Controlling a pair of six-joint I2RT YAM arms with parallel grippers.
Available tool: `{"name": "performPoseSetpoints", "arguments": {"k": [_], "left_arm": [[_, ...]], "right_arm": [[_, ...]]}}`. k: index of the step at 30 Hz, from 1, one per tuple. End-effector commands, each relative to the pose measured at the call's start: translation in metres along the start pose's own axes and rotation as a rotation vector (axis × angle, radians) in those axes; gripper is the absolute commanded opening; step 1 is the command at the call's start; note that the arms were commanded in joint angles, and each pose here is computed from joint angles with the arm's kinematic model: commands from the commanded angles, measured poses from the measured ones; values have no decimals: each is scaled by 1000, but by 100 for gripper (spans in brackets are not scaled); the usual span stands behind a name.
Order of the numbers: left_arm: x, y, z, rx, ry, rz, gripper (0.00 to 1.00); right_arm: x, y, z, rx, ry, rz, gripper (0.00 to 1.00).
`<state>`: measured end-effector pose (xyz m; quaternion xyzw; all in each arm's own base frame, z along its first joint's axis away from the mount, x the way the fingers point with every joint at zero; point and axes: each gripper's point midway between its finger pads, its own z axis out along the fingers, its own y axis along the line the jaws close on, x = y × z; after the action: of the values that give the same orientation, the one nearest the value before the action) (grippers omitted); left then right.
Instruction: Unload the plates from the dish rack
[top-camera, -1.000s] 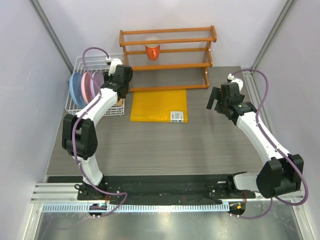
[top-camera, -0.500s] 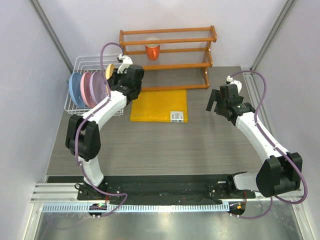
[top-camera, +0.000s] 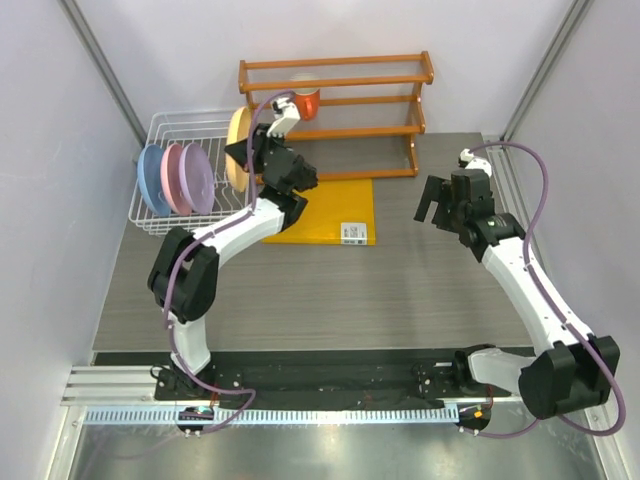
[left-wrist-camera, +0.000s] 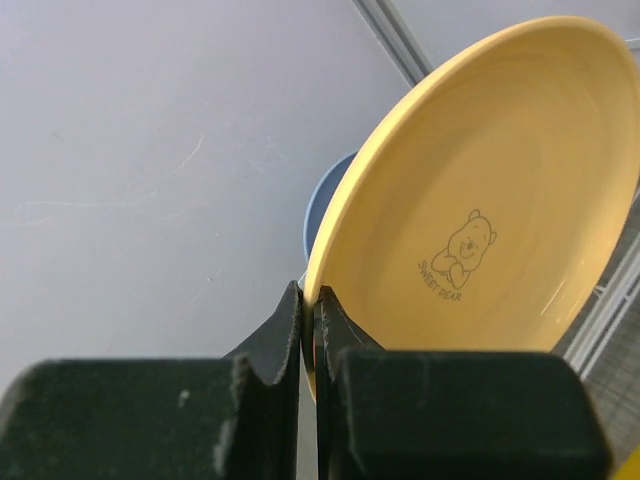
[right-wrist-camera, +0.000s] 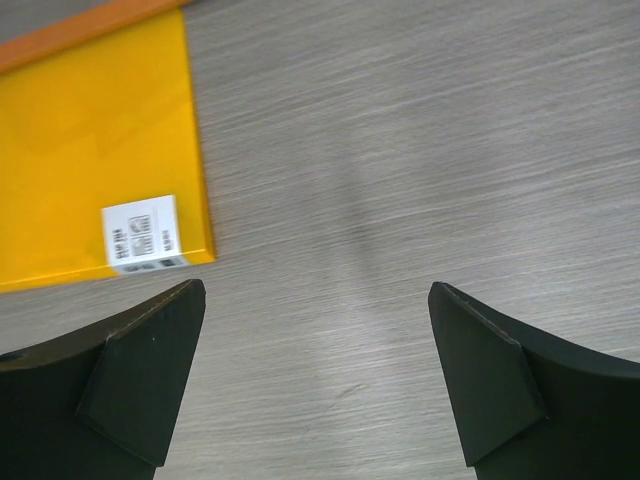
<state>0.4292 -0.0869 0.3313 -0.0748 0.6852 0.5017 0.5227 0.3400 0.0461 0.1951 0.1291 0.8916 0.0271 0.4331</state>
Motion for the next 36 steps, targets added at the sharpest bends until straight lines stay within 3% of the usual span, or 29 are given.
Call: {"name": "performPoseSetpoints", "arguments": {"k": [1,9,17,22,30,36], "left_arm": [[-13,50,-51,65,59,-148,0],[-27,54,-157,322,-10,-173,0],[-32,24,-242,520,-82,-130,0],[-39,26,-259,560,-77,-218,0],[-30,-21,-247,472,-103,-169,0],[-47,-47,-233,421,-98,-146,0]], "right_arm": [[-19,21,-29,-141,-64,-5,100],[-21,32,-51,-231,-85,21,100],[-10,44,-76,-354,-101,72,100],[-4,40,-82,-357,-116,87,100],[3,29,-71,-295,-105,85,100],[6,13,-55,-193,-106,60,100]]}}
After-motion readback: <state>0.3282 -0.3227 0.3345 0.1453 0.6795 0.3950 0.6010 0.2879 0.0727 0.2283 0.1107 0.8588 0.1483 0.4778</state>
